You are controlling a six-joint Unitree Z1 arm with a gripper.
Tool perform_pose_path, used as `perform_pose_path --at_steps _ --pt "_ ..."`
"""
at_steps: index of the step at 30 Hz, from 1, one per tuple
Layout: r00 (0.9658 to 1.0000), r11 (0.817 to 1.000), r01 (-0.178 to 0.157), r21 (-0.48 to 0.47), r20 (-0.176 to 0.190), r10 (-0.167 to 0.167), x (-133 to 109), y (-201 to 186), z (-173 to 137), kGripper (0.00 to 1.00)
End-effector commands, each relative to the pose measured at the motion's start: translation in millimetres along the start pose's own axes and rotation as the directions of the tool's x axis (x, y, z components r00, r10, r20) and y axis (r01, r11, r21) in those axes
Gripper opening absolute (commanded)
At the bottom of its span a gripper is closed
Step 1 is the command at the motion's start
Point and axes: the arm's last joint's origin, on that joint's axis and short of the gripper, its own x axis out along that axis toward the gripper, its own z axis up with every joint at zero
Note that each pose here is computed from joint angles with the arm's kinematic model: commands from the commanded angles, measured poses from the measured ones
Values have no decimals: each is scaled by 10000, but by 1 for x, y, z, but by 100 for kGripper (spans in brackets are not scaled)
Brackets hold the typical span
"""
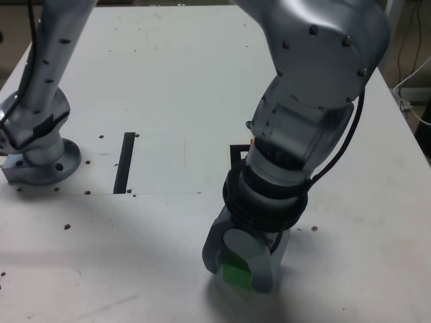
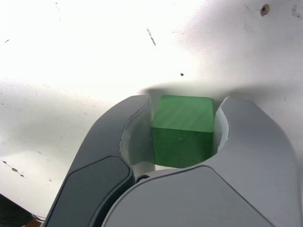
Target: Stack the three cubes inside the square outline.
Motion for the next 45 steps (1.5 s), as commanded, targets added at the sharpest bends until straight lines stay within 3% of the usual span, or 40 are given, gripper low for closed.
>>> perform_pose_path --at_steps 1,6,10,13,22,30,35,45 --pt "10000 10000 6 35 8 -6 -1 -1 -1 28" --pt "9997 9997 -232 -68 -4 232 -16 0 -11 28" --pt "9981 9972 -605 -430 36 607 -45 9 -29 28" --pt "9979 9947 -620 -817 118 632 -64 22 -43 28" --pt "9987 9696 -172 -2443 417 282 -103 85 -75 28" --pt "9976 9137 520 -4030 619 -294 -106 153 -90 28" --pt "9962 8864 755 -4567 724 -476 -104 180 -95 28" --pt "9951 8763 973 -4719 637 -762 -95 197 -86 28"
